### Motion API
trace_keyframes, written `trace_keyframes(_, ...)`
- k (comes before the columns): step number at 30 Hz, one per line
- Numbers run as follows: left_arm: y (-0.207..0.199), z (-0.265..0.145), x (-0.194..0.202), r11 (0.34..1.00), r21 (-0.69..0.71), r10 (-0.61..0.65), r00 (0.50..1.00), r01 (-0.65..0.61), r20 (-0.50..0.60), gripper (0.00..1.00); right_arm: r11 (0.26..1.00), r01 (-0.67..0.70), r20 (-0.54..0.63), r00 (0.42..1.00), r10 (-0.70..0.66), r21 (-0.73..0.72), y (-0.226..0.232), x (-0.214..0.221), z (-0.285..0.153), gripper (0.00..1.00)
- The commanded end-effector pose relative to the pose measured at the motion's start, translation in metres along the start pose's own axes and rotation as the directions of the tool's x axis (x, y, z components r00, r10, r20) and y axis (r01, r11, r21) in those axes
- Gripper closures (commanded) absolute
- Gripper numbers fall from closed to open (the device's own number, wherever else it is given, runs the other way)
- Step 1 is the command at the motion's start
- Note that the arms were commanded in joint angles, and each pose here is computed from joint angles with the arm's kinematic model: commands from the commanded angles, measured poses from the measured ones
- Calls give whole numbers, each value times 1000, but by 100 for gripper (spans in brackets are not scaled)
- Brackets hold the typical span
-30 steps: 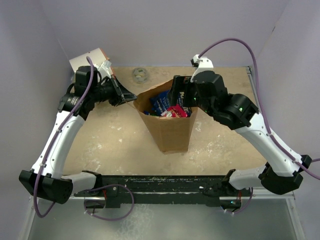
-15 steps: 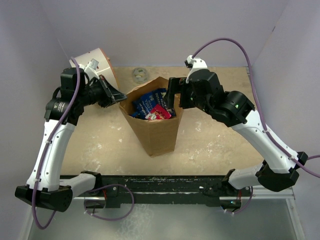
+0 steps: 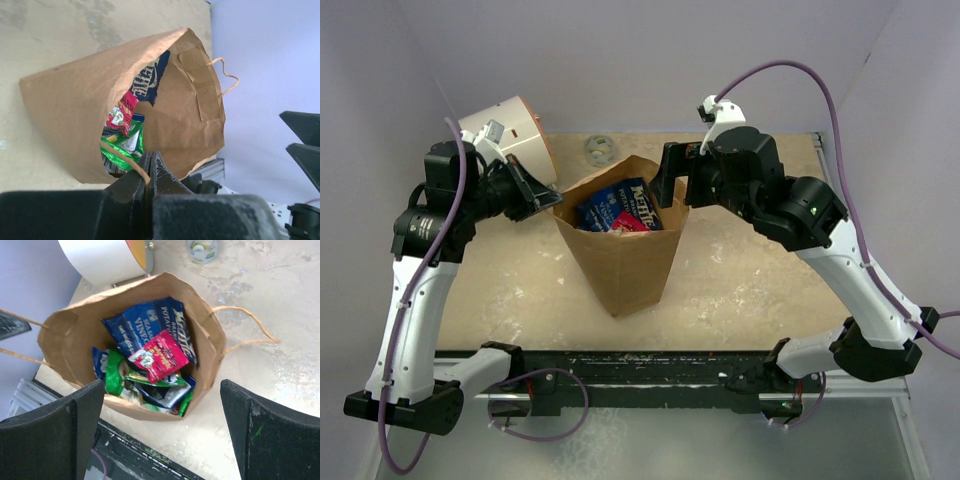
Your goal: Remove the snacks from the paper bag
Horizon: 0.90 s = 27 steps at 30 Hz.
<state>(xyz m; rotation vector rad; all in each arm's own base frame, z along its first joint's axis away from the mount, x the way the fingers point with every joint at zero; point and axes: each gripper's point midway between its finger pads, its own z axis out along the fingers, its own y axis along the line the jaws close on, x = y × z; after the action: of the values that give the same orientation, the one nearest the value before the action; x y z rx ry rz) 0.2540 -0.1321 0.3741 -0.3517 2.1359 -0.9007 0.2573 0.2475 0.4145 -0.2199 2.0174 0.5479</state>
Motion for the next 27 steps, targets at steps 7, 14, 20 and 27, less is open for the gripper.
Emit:
trace_keyframes(7,-20,-33,-62,971,-78,237,948,-226,213,100,1000,-1,3,1000,1,-25,-10,15,-17,1)
trace_keyframes(14,-43,-23,-86,953,-14,295,917,-302,269,100,1000,5,-1,1000,-5,8,-23,16,15,1)
trace_keyframes(20,-42,-11,-92,959,-16,277,923,-284,267,100,987,-57,-101,994,42,-150,-38,26,83,0)
trace_keyframes(27,-24,-23,-68,967,-41,254,936,-252,242,100,972,-222,-188,961,203,-80,-62,27,157,0)
